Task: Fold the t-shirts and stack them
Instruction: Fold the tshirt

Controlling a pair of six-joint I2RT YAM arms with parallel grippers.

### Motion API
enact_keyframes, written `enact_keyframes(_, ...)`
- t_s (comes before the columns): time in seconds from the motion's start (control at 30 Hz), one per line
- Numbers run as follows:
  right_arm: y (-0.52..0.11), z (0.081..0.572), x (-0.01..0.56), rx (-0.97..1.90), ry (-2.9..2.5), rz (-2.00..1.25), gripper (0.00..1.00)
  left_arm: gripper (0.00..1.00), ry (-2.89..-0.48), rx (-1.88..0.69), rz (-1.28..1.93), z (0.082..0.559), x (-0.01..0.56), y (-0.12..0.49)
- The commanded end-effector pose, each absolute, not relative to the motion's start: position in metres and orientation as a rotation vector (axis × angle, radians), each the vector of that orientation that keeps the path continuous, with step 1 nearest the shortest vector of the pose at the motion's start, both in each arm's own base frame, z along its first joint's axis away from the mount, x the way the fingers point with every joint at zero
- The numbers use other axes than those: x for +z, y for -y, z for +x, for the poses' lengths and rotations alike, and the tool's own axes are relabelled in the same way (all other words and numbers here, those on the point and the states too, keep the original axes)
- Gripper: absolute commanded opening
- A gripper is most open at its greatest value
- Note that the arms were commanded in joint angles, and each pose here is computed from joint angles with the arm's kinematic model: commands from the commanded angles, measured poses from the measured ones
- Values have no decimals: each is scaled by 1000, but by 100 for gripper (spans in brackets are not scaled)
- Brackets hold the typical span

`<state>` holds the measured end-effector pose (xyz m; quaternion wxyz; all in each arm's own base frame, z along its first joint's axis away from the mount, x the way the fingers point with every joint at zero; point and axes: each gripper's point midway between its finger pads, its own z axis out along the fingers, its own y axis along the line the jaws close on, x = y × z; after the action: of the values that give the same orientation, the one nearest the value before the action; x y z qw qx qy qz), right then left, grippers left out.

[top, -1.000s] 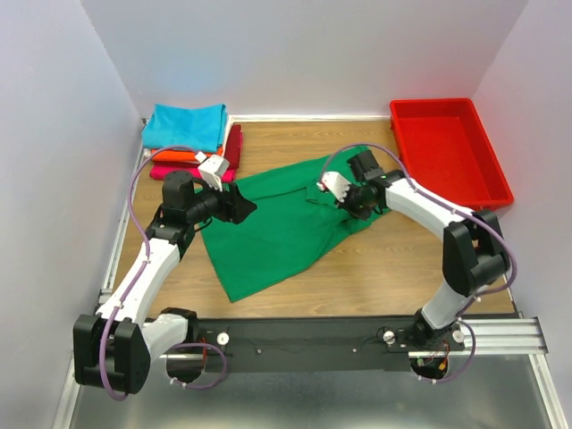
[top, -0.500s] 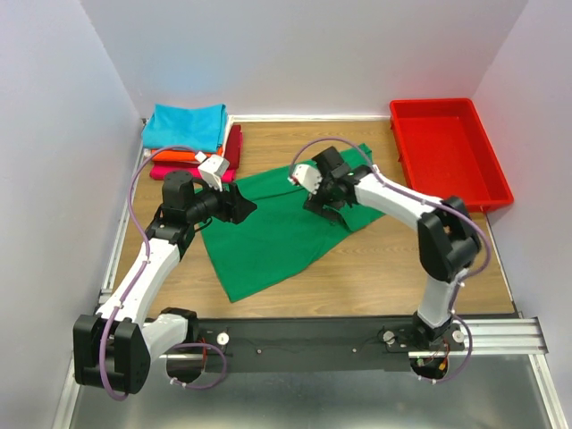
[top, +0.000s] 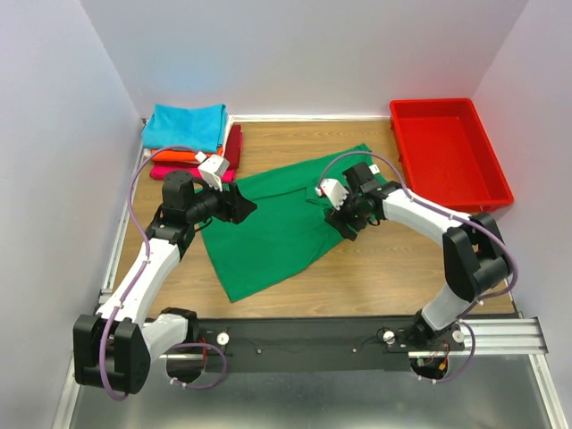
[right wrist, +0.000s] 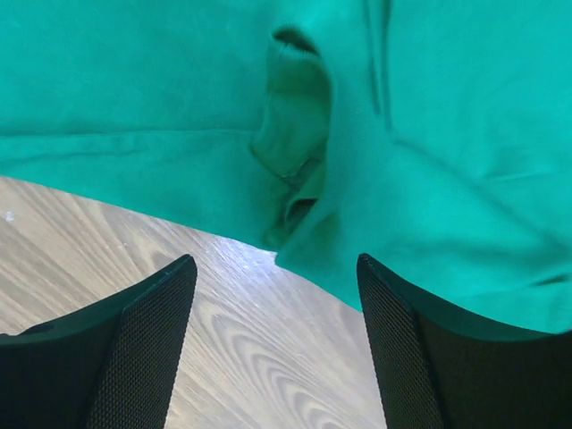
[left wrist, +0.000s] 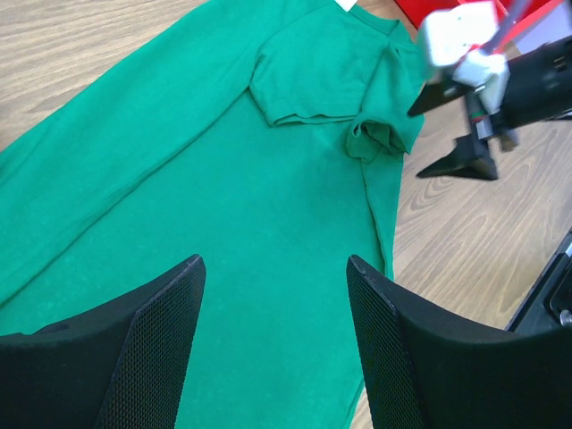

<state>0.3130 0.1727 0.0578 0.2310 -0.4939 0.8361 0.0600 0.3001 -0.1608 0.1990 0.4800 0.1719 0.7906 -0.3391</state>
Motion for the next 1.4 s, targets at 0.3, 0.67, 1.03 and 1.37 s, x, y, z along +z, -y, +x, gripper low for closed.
enact_keyframes(0.3,-172,328,30,107,-2403,-1277,58,72,-1907,-850,442,296,202,164)
enact_keyframes(0.67,-172,341,44,57,-2374,-1231,56,72,-1905,-855,445,295,202,164)
enact_keyframes(1.03,-172,346,29,39,-2413,-1236,39,72,-1904,-860,447,294,203,165)
enact_keyframes(1.37,-151,351,61,-123,-2320,-1266,11,72,-1901,-865,450,294,203,165)
